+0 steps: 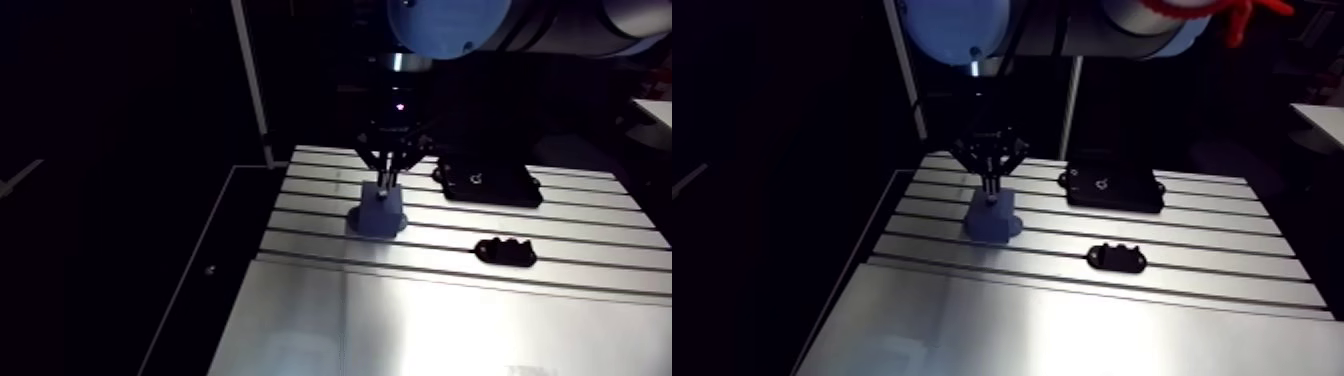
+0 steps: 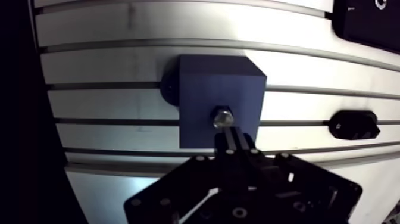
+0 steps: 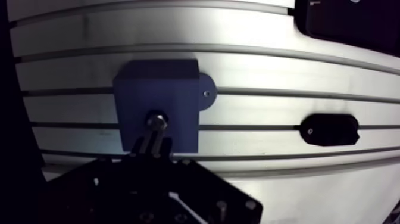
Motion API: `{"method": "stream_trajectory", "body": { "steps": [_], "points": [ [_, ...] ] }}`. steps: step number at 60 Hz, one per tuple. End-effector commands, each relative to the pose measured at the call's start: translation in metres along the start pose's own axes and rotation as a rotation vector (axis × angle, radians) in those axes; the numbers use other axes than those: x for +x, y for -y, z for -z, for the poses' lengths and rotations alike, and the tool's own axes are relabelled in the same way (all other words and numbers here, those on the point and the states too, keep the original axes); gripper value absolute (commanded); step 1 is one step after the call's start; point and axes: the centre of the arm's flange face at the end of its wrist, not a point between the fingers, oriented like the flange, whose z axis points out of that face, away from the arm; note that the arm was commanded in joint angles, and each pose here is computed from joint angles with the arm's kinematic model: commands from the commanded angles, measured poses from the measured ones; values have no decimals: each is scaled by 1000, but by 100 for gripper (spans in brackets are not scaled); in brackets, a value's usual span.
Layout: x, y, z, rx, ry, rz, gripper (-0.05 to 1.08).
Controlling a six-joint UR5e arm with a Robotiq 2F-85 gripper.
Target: Pick up the M10 bolt and insert it into the hex recess until seated.
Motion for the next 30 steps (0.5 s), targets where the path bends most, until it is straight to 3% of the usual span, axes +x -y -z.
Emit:
{"method": "stream_trajectory", "body": {
  "steps": [1,30],
  "points": [
    [-2,-1,-6,3,-11,0,103],
    [-5,4,-3,4,-20,15,105]
  ]
}}
